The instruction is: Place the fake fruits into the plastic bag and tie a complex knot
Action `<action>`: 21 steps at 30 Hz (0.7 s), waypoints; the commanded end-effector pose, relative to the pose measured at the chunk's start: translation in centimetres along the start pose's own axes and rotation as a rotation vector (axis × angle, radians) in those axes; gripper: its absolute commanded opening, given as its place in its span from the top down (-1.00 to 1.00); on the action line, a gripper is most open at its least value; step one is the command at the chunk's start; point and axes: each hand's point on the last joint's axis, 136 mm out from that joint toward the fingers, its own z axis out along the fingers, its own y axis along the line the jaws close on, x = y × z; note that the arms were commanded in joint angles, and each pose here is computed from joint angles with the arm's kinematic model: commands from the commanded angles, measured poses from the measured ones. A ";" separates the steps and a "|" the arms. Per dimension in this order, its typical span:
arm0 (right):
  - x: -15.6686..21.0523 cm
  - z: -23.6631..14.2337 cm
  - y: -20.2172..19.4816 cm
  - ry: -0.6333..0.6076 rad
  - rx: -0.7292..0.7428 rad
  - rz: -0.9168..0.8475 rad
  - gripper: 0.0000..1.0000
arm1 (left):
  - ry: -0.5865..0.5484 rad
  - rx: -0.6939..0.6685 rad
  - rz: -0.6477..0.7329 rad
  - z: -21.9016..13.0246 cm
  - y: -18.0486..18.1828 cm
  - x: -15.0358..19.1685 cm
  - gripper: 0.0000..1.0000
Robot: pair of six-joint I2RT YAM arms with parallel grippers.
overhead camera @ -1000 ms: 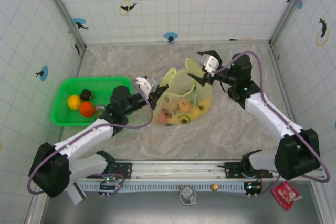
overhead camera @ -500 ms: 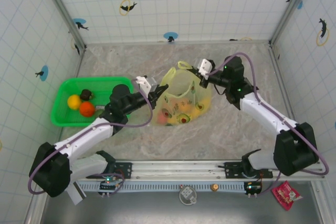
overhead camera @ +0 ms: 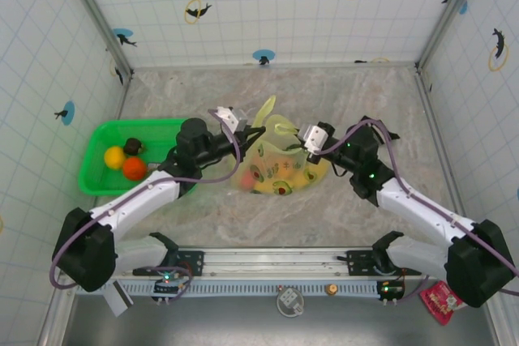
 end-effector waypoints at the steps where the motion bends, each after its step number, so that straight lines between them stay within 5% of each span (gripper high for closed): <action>1: -1.3 1.2 -0.5 0.026 -0.027 -0.077 1.00 | 0.033 0.056 -0.008 0.5 -0.5 -0.4 1.00; 12: -0.1 4.3 0.7 0.176 -0.193 -0.047 1.00 | 0.079 0.096 0.032 0.6 -1.1 0.6 1.00; 21: 0.6 4.4 2.4 0.213 -0.296 -0.041 1.00 | 0.061 0.092 0.063 0.4 -1.2 0.5 0.34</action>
